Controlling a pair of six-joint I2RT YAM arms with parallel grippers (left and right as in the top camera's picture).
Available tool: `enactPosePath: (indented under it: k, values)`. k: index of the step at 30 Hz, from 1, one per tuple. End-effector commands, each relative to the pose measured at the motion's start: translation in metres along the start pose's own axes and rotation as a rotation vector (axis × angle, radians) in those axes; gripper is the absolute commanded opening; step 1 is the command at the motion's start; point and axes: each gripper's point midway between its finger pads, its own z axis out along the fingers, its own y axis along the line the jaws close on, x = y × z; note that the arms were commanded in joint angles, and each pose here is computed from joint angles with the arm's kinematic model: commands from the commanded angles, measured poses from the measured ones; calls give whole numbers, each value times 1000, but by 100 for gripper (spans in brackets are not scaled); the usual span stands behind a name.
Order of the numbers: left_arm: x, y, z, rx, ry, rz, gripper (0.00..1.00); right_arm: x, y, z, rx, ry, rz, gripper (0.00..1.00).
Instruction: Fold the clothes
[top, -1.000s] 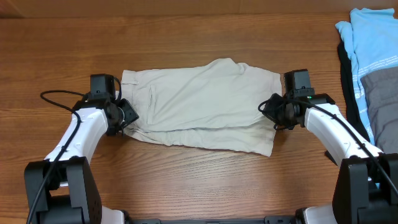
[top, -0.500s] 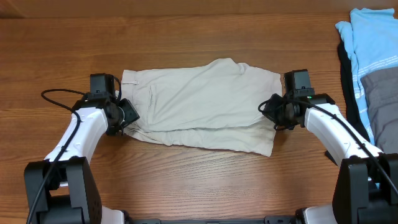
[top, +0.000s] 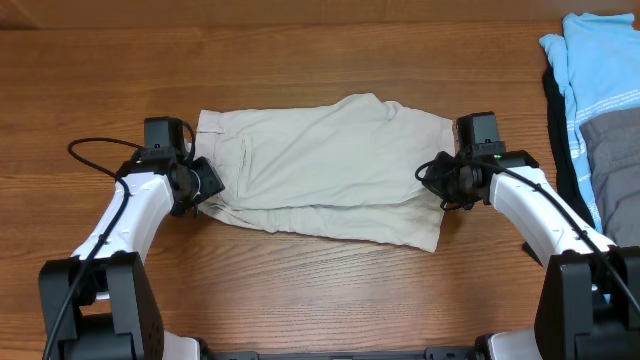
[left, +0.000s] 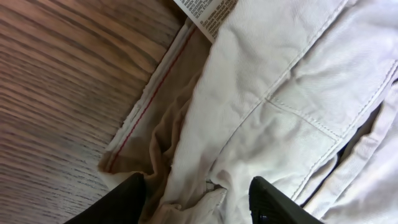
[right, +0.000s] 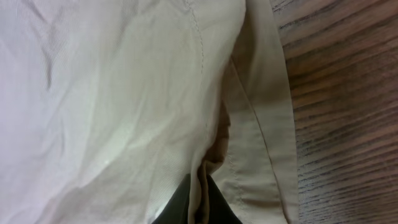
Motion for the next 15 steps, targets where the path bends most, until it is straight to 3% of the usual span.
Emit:
enactPosePath:
  k: [1,15]
  values:
    - [-10,-12,-6,37,-15,36,58,-10,6,-10,-15,-37,-6,7]
    - [-19,-23,-22,31,-1,66,63,-7,1,-10,4,-26,-3,10]
